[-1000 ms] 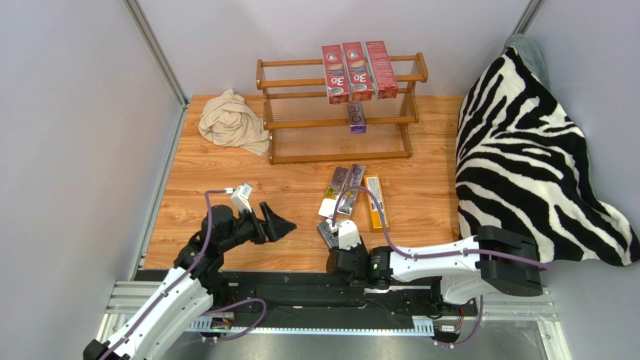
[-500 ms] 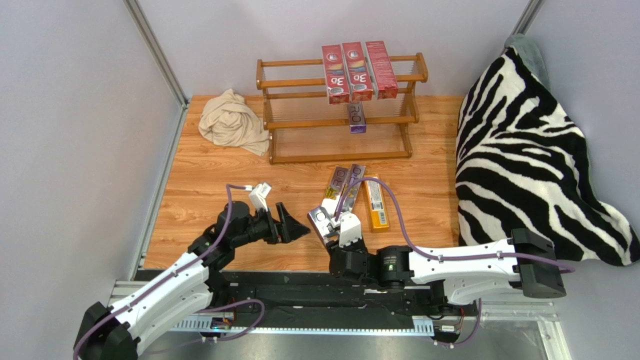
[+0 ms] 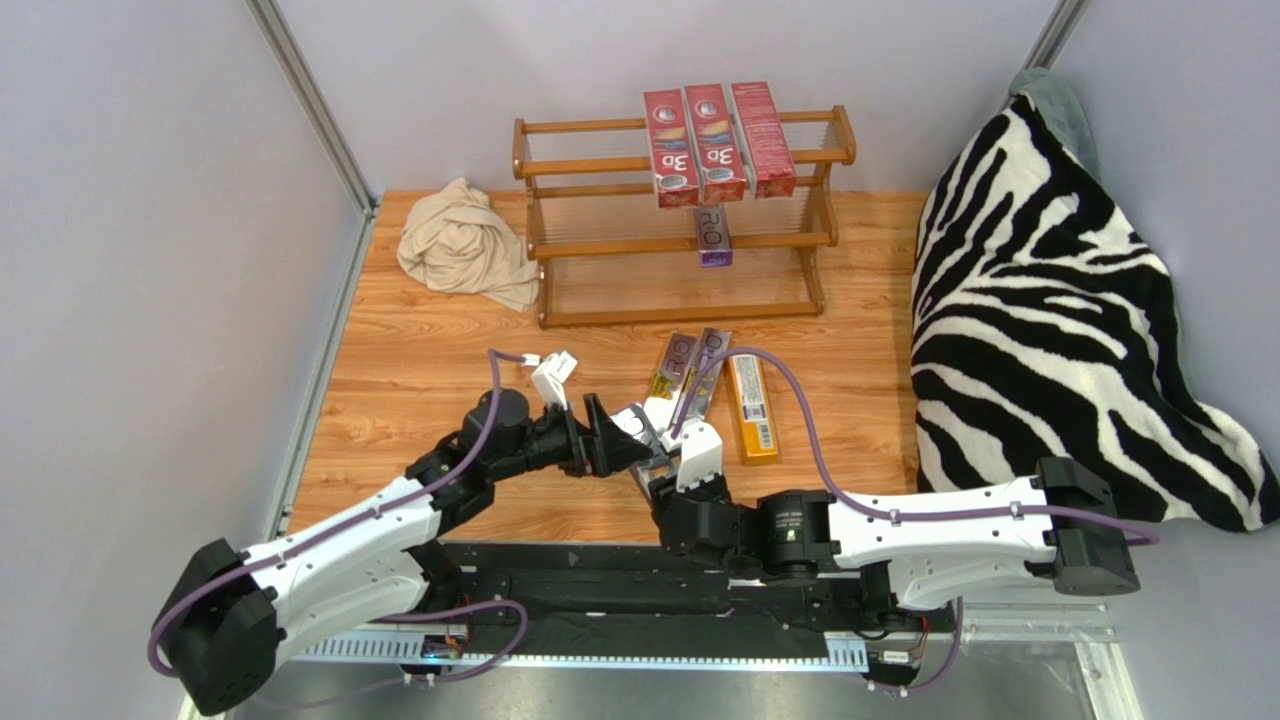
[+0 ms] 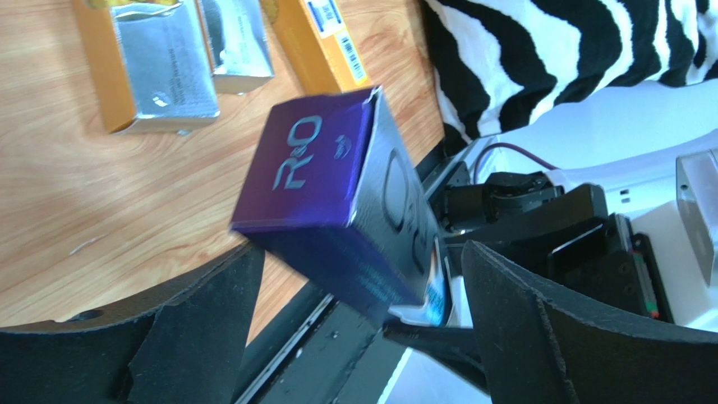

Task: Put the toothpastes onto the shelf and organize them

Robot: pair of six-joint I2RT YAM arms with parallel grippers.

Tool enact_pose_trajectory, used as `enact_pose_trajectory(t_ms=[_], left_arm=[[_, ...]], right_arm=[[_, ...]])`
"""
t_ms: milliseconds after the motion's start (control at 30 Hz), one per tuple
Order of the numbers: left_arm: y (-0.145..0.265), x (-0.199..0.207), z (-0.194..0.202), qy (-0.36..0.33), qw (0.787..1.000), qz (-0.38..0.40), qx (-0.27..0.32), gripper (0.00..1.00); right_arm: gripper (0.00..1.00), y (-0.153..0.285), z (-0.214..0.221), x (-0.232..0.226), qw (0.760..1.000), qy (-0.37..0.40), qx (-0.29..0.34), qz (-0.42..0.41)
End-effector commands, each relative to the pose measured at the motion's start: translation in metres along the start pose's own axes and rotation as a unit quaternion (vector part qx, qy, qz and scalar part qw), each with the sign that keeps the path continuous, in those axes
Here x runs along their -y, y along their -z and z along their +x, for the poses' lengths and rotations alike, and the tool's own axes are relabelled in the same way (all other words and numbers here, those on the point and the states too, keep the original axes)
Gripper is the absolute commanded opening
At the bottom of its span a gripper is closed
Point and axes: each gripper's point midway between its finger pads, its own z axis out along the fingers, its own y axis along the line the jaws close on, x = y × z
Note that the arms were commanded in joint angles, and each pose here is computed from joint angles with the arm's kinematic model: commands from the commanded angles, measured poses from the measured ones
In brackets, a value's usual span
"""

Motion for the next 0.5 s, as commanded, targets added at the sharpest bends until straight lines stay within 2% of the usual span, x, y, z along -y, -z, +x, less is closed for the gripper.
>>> enact_pose_trajectory(t_ms=[0, 233, 467], left_arm=[[-0.01, 0.033, -0.019, -0.013, 0.999, 0.045, 0.025, 0.93], [-0.021, 0.037, -0.017, -0.011, 0.999, 0.045, 0.015, 0.78], [-0.015, 0.039, -0.023, -0.006, 0.998, 0.052, 0.042, 0.65]], right_arm=[[0.38, 0.008, -0.034, -0.019, 0.998, -0.036, 0.05, -0.018], [0.38, 0.013, -0.042, -0.015, 0.997, -0.047, 0.064, -0.018], [0.41, 0.015, -0.042, -0.013, 0.996, -0.055, 0.069, -0.023]])
